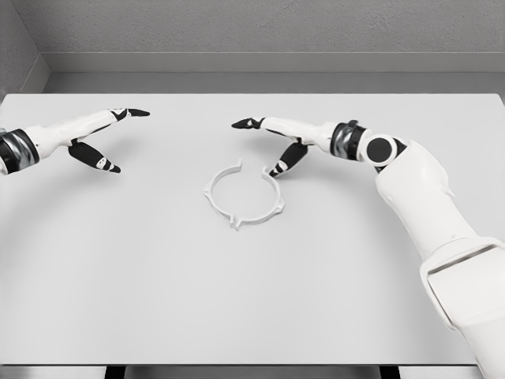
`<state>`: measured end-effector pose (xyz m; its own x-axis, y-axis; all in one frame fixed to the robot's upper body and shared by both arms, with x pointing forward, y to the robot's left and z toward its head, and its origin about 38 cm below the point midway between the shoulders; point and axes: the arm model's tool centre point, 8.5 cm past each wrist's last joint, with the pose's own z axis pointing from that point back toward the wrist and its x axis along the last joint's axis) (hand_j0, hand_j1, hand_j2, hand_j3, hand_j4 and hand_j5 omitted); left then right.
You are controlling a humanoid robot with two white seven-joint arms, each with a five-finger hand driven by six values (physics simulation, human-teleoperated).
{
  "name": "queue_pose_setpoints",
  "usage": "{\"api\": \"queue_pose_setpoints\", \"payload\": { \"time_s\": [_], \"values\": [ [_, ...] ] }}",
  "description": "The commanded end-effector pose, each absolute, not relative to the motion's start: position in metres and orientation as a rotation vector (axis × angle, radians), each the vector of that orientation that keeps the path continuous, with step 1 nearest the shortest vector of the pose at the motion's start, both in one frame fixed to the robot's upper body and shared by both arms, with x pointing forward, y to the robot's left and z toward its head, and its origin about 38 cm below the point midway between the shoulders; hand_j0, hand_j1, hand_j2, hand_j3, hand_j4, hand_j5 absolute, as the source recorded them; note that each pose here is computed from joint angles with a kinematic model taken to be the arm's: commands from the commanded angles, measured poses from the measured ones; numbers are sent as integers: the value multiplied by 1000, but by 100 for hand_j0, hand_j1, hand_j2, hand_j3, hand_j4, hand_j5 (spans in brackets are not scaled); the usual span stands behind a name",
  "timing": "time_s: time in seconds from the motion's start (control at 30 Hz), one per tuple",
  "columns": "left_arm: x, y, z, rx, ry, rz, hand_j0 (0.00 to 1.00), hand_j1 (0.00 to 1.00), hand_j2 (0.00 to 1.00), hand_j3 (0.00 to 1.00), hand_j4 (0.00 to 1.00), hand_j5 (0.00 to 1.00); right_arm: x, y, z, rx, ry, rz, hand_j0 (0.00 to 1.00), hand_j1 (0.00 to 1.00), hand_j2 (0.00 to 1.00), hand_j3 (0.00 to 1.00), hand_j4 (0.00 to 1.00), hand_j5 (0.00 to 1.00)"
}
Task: Assemble PVC drainage pipe clamps
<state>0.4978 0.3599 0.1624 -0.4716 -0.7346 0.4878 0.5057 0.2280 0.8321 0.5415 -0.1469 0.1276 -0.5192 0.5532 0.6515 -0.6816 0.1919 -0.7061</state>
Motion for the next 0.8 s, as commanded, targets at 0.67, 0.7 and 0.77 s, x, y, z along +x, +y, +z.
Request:
{"api": "queue_pose_setpoints", "payload": {
  "time_s": [0.67, 0.7, 0.77],
  "values": [
    [498, 364, 165, 234, -1456, -1461, 100, 100, 100, 100, 100, 100, 483, -225, 168, 132, -1717, 1514, 100, 100, 100, 100, 100, 100],
    [498, 363, 165, 234, -1457, -1462, 100, 100, 100, 100, 100, 100, 463, -238, 177, 137, -1735, 1556, 100, 100, 100, 100, 100, 100],
    [498, 363, 166, 235, -1460, -1465, 100, 100, 100, 100, 100, 100, 443, -258, 187, 122, -1743, 1586, 100, 100, 100, 100, 100, 100]
  ]
}}
